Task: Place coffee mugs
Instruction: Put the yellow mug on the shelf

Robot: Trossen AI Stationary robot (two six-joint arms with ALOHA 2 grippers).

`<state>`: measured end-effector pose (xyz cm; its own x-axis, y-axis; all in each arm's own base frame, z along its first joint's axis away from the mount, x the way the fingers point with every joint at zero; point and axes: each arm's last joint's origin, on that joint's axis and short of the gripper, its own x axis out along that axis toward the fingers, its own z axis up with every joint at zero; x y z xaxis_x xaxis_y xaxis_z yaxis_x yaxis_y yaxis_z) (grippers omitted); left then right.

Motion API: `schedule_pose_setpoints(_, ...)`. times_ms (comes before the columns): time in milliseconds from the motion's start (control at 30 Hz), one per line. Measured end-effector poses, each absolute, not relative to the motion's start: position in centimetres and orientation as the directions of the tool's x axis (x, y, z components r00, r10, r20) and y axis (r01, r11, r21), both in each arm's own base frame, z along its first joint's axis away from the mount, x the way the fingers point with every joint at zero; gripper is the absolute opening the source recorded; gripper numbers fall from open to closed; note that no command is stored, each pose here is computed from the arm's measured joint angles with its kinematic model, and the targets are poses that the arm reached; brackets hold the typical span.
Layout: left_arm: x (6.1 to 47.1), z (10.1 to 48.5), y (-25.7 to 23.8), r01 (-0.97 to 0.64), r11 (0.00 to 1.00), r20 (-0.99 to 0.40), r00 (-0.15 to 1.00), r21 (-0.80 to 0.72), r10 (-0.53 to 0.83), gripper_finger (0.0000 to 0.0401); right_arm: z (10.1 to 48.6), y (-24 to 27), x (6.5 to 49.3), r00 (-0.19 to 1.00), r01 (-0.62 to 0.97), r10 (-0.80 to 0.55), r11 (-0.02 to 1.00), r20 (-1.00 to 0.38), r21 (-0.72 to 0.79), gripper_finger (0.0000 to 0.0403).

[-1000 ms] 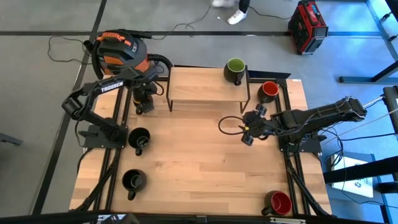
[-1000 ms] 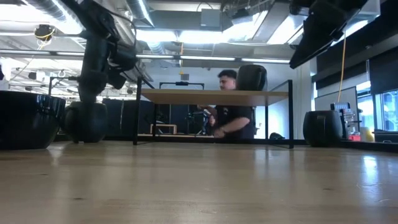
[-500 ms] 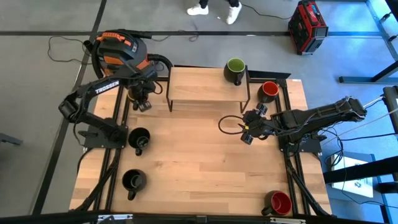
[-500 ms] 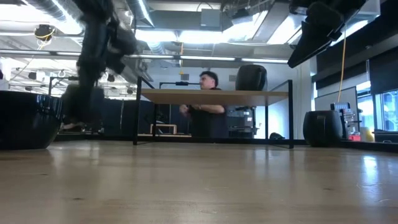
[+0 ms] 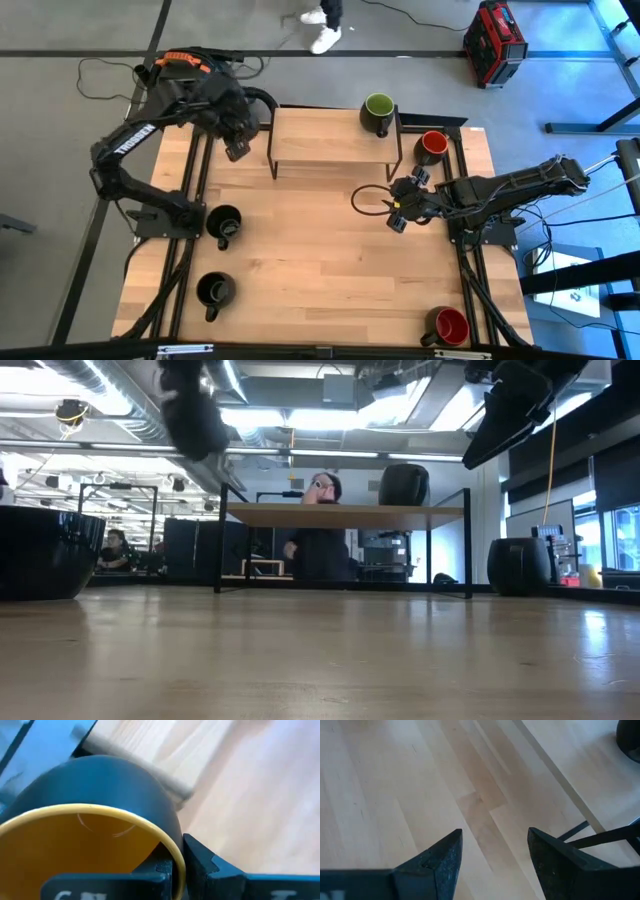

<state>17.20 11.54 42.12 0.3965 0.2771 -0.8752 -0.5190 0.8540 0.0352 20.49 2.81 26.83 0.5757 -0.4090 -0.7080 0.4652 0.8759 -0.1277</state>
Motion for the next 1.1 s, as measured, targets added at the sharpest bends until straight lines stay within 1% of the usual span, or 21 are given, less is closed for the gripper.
schedule_pose_setpoints(100,18.0,43.8,10.0,-0.458,0.889,-0.835,0.499,-0.029,0.23,0.0016,26.8,2.8,20.5,0.576,0.464,-0.408,0.876,-0.709,-0.127,0.0214)
schedule_pose_setpoints(233,20.2,44.5,7.9,-0.366,0.928,-0.784,0.596,-0.074,0.172,0.0016,26.8,2.9,20.5,0.577,0.457,-0.394,0.882,-0.715,-0.117,0.0214)
schedule_pose_setpoints(333,22.6,44.1,6.4,-0.301,0.948,-0.774,0.622,-0.101,0.115,0.0016,26.8,2.9,20.5,0.578,0.448,-0.385,0.887,-0.719,-0.115,0.0214)
schedule_pose_setpoints(433,25.7,42.9,5.0,-0.244,0.964,-0.779,0.623,-0.102,0.075,0.0016,26.8,2.9,20.5,0.578,0.442,-0.378,0.89,-0.724,-0.112,0.0214)
schedule_pose_setpoints(500,27.8,41.7,4.1,-0.206,0.974,-0.795,0.604,-0.099,0.047,0.0016,26.8,2.9,20.5,0.577,0.441,-0.378,0.89,-0.724,-0.113,0.0214)
schedule_pose_setpoints(600,31.5,39.2,3.2,-0.222,0.967,-0.819,0.574,-0.125,0.026,0.0016,26.7,2.9,20.4,0.571,0.441,-0.379,0.89,-0.728,-0.118,0.0214)
schedule_pose_setpoints(700,34.7,36.2,2.2,-0.208,0.964,-0.853,0.52,-0.167,-0.036,0.0018,26.7,2.9,20.4,0.57,0.436,-0.372,0.893,-0.732,-0.113,0.0214)
schedule_pose_setpoints(933,38.8,30.2,0.7,-0.185,0.97,-0.927,0.367,-0.157,-0.08,0.0018,26.6,2.9,20.3,0.562,0.426,-0.358,0.898,-0.746,-0.109,0.0214)
schedule_pose_setpoints(1100,40.6,26.9,0.0,-0.182,0.973,-0.949,0.305,-0.145,-0.084,0.0017,26.6,3.0,20.2,0.558,0.432,-0.334,0.899,-0.76,-0.078,0.0214)
